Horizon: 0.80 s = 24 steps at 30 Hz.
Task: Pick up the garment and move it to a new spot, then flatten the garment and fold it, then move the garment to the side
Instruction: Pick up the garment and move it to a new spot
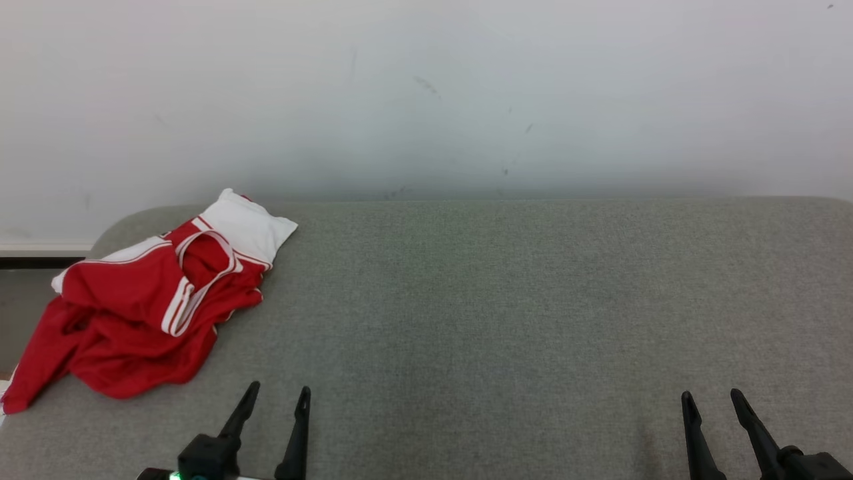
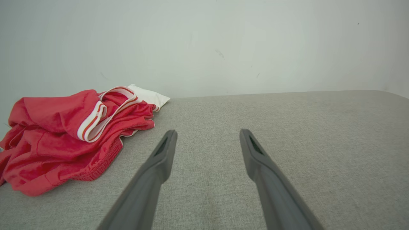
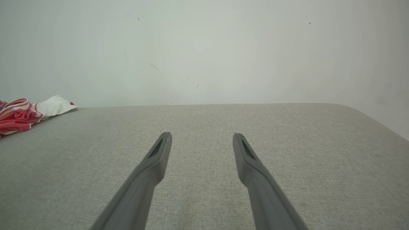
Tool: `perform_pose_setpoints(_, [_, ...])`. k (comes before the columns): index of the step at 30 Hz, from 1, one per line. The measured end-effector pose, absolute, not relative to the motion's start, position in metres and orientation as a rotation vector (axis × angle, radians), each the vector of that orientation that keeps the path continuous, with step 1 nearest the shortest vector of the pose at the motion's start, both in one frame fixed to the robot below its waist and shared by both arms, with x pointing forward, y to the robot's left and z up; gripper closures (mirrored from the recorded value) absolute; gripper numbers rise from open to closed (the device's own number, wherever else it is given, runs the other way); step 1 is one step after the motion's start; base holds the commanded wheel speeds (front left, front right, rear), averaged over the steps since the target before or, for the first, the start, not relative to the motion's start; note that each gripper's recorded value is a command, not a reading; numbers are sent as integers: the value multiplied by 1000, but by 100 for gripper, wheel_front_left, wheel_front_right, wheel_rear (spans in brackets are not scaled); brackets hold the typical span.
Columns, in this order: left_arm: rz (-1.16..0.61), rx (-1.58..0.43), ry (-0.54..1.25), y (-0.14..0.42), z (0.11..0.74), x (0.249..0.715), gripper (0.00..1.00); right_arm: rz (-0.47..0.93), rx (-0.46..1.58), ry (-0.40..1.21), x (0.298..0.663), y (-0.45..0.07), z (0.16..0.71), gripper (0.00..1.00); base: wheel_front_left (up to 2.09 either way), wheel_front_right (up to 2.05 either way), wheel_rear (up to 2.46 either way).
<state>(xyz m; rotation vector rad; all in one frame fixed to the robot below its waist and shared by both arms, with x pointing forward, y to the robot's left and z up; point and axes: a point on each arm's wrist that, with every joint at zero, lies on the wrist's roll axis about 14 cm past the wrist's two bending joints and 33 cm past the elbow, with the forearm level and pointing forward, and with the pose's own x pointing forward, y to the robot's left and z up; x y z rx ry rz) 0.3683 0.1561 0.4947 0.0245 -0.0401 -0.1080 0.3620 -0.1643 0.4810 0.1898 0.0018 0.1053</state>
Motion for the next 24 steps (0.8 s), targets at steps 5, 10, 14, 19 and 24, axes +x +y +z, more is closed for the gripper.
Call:
perform_pose_setpoints(5, [-112, 18, -36, 155, 493, 368, 0, 104, 198, 6, 362, -165, 480, 0, 0, 0, 0])
perform_pose_setpoints(10, [-110, 14, -34, 155, 493, 368, 0, 110, 203, 15, 361, -162, 477, 0, 0, 0, 0])
perform_pose_setpoints(14, [-103, 11, -31, 158, 492, 366, 0, 118, 205, 16, 363, -159, 477, 0, 0, 0, 0])
perform_pose_setpoints(19, [-72, 7, -31, 169, 492, 360, 0, 160, 209, 25, 365, -145, 475, 0, 0, 0, 0])
perform_pose_setpoints(24, [-14, 3, -28, 186, 491, 348, 0, 220, 215, 33, 372, -124, 475, 0, 0, 0, 0])
